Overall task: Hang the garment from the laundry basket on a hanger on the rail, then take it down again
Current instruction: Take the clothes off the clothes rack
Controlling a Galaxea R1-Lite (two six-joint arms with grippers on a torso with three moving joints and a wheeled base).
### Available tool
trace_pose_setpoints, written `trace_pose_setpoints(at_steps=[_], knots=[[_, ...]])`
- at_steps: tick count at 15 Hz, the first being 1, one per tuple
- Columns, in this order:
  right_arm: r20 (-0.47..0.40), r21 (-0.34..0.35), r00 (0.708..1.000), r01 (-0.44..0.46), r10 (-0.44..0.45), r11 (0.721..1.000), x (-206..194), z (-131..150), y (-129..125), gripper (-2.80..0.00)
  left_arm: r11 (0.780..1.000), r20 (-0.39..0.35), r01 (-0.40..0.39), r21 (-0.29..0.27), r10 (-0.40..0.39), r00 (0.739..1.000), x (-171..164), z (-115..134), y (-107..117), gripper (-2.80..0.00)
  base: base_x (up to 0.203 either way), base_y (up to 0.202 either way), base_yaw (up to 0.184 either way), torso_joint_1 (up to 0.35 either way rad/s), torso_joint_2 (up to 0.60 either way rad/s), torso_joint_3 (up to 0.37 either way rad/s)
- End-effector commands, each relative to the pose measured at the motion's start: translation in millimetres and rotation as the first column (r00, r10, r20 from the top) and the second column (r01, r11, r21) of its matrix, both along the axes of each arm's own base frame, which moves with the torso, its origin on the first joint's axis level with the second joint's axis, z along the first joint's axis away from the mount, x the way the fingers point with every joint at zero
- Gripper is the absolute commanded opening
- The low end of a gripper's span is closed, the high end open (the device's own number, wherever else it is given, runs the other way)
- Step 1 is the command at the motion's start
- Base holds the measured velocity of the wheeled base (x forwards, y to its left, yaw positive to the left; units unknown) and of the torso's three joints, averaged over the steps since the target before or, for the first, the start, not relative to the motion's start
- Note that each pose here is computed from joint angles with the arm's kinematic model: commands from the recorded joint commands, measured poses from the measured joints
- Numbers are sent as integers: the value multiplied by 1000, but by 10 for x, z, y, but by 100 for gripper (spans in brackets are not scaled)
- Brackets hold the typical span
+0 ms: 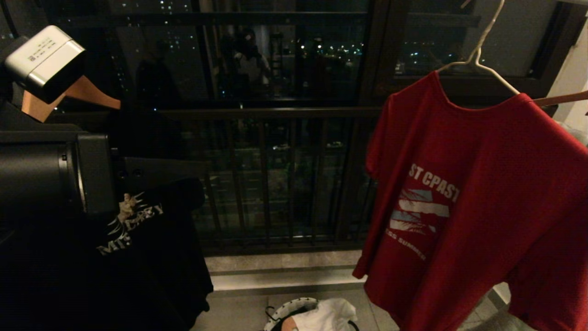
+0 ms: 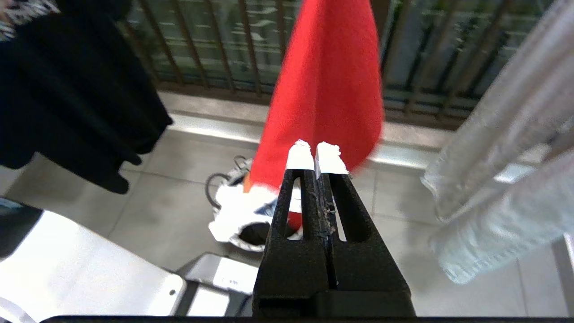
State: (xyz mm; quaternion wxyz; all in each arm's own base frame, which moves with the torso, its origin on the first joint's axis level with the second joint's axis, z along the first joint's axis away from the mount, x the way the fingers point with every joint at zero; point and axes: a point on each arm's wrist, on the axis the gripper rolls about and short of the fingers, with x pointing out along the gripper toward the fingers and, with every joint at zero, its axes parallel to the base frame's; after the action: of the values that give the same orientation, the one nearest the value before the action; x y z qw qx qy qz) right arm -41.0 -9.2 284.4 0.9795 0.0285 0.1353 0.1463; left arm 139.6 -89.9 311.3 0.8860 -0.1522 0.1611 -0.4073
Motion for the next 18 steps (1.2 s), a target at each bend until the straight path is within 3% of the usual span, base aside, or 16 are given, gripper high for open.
trace_pose_setpoints(at_steps=[1, 7, 10, 13, 15, 18], knots=[[-28, -3, 1000, -12, 12, 1000, 91, 13, 26, -280, 1000, 9, 1, -8, -1, 1000, -66, 5, 38, -280, 0, 0, 0, 0, 0, 0], [-13, 5, 1000, -26, 26, 1000, 136, 12, 41, -280, 1000, 39, -7, -2, 7, 999, -331, -104, 193, -280, 0, 0, 0, 0, 0, 0], [-28, 9, 999, -24, 24, 1000, 154, -55, 45, -280, 992, 80, -106, 65, 101, 992, -355, -205, 235, -280, 0, 0, 0, 0, 0, 0], [-5, 40, 1000, -13, 13, 999, 36, -120, 14, -280, 987, 141, -153, 48, 145, 979, -548, -189, 361, -280, 0, 0, 0, 0, 0, 0], [27, 55, 1000, -2, 0, 998, -77, -174, -17, -280, 969, 215, -243, 48, 227, 950, -701, -190, 493, -280, 0, 0, 0, 0, 0, 0], [102, 64, 993, 51, -57, 997, -298, -300, -82, -280, 922, 347, -386, 24, 354, 868, -1039, -222, 725, -280, 0, 0, 0, 0, 0, 0]])
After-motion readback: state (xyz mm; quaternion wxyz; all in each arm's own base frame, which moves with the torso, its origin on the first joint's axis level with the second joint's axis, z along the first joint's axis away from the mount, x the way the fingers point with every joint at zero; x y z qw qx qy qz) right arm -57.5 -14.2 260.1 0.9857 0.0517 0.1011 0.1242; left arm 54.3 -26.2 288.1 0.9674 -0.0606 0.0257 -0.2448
